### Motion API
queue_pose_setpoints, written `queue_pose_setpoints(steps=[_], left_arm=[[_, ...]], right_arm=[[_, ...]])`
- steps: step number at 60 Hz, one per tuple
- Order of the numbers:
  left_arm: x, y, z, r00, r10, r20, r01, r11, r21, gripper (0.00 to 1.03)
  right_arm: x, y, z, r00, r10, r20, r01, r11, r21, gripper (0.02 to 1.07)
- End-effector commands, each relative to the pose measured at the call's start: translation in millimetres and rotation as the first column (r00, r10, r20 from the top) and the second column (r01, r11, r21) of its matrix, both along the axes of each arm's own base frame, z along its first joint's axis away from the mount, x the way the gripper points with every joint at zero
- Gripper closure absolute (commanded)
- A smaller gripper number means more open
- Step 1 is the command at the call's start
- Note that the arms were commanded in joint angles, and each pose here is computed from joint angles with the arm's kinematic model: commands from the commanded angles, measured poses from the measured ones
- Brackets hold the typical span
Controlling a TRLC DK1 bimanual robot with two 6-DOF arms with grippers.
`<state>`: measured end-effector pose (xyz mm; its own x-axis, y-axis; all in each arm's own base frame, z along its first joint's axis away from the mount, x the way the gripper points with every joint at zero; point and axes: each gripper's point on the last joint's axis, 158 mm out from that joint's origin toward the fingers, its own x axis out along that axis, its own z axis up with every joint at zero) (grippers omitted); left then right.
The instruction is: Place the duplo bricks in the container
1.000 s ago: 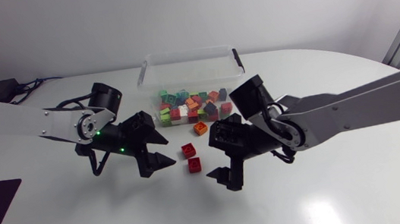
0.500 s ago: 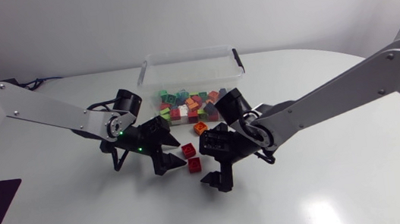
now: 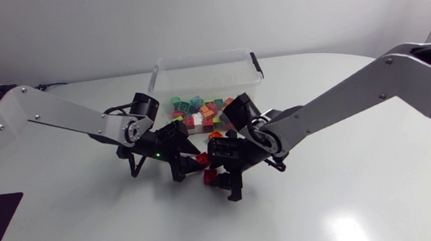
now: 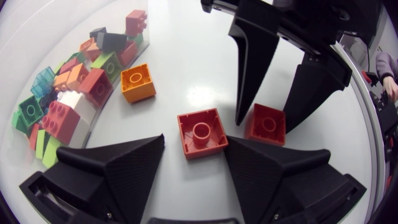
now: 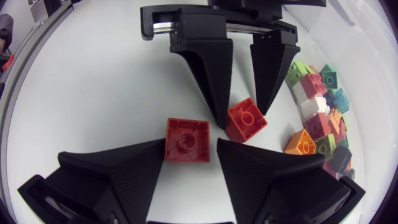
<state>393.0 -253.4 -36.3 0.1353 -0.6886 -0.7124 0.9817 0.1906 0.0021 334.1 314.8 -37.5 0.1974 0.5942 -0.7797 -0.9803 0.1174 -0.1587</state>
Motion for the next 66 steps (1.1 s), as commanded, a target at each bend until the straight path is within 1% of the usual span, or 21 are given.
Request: queue_pose_setpoints(steps=[1, 5, 9, 12, 18, 22, 25, 31, 32, 37, 38, 43, 46, 48, 50, 53, 55, 62, 63, 64, 66], left_arm=[[1.7, -5.9, -2.2, 1.0, -0.015, -0.008, 0.015, 1.0, -0.02, 0.58], [-0.6, -7.5, 0.8, 1.0, -0.021, -0.015, 0.02, 0.999, -0.028, 0.67], [-4.5, -8.3, 3.9, 0.999, -0.026, -0.027, 0.025, 0.999, -0.038, 0.72], [-6.5, -8.1, 8.3, 0.999, -0.027, -0.028, 0.026, 0.999, -0.041, 0.75], [-12.1, -5.5, 19.4, 0.999, -0.027, -0.024, 0.026, 0.999, -0.042, 0.75], [-16.2, -3.6, 42.9, 1.0, -0.028, -0.013, 0.027, 0.998, -0.059, 0.77], [-18.9, -1.5, 60.8, 1.0, -0.026, -0.004, 0.026, 0.997, -0.072, 0.77], [-20.2, 3.9, 101.2, 0.999, -0.011, 0.032, 0.014, 0.995, -0.103, 0.77], [-19.4, 5.7, 113.0, 0.999, 0.001, 0.043, 0.004, 0.993, -0.115, 0.77], [-17.0, 9.1, 143.7, 0.996, 0.033, 0.082, -0.02, 0.989, -0.145, 0.77], [-15.7, 10.6, 154.9, 0.994, 0.044, 0.1, -0.028, 0.987, -0.157, 0.77], [-4.8, 14.5, 194.3, 0.985, 0.101, 0.139, -0.071, 0.976, -0.207, 0.77], [2.0, 16.2, 207.9, 0.98, 0.125, 0.155, -0.088, 0.97, -0.226, 0.77], [14.6, 18.7, 223.6, 0.971, 0.169, 0.169, -0.121, 0.958, -0.261, 0.77], [21.7, 19.9, 231.0, 0.966, 0.192, 0.176, -0.137, 0.95, -0.282, 0.77], [38.7, 22.1, 244.7, 0.951, 0.246, 0.185, -0.175, 0.927, -0.332, 0.77], [49.0, 23.8, 251.0, 0.943, 0.277, 0.185, -0.197, 0.912, -0.36, 0.77], [74.6, 27.5, 252.9, 0.927, 0.332, 0.175, -0.248, 0.891, -0.381, 0.77], [87.4, 31.4, 251.8, 0.914, 0.368, 0.172, -0.28, 0.878, -0.388, 0.77], [87.8, 31.4, 252.8, 0.913, 0.368, 0.175, -0.279, 0.878, -0.39, 0.77], [106.8, 37.0, 253.2, 0.888, 0.426, 0.17, -0.328, 0.849, -0.415, 0.77]], right_arm=[[-10.9, -1.9, -13.0, 0.999, 0.033, -0.031, -0.034, 0.999, -0.032, 0.83], [-13.0, -6.3, -8.9, 0.999, 0.025, -0.045, -0.027, 0.999, -0.038, 0.84], [-18.4, -10.8, -0.5, 0.998, 0.024, -0.049, -0.027, 0.999, -0.041, 0.84], [-22.4, -13.5, 9.7, 0.999, 0.024, -0.037, -0.025, 0.999, -0.033, 0.84], [-27.3, -16.7, 36.8, 1.0, 0.019, 0.003, -0.019, 1.0, -0.006, 0.84], [-27.3, -20.4, 62.3, 0.999, 0.007, 0.039, -0.008, 1.0, 0.014, 0.84], [-24.9, -22.9, 81.3, 0.998, -0.012, 0.068, 0.01, 0.999, 0.037, 0.84], [-11.5, -29.6, 118.7, 0.991, -0.071, 0.118, 0.061, 0.994, 0.087, 0.84], [-7.7, -31.0, 127.8, 0.988, -0.086, 0.132, 0.073, 0.992, 0.101, 0.84], [7.0, -34.1, 152.3, 0.977, -0.14, 0.16, 0.118, 0.983, 0.143, 0.84], [9.7, -34.8, 156.4, 0.975, -0.15, 0.164, 0.125, 0.98, 0.152, 0.84], [27.8, -35.7, 179.4, 0.959, -0.213, 0.187, 0.176, 0.964, 0.199, 0.84], [41.1, -37.1, 191.6, 0.945, -0.256, 0.205, 0.207, 0.951, 0.23, 0.84], [50.0, -37.5, 199.1, 0.936, -0.281, 0.211, 0.226, 0.941, 0.251, 0.84], [57.6, -38.5, 205.1, 0.929, -0.305, 0.211, 0.246, 0.932, 0.268, 0.84], [71.6, -38.4, 214.2, 0.914, -0.345, 0.213, 0.277, 0.915, 0.295, 0.84], [80.8, -40.1, 218.2, 0.904, -0.37, 0.216, 0.297, 0.904, 0.307, 0.84], [106.9, -41.3, 226.1, 0.877, -0.431, 0.213, 0.347, 0.874, 0.339, 0.83], [110.6, -41.6, 225.6, 0.874, -0.439, 0.209, 0.355, 0.87, 0.343, 0.83], [115.6, -42.1, 225.9, 0.868, -0.45, 0.21, 0.364, 0.864, 0.347, 0.83], [123.8, -43.8, 226.2, 0.854, -0.472, 0.219, 0.382, 0.854, 0.353, 0.83]])
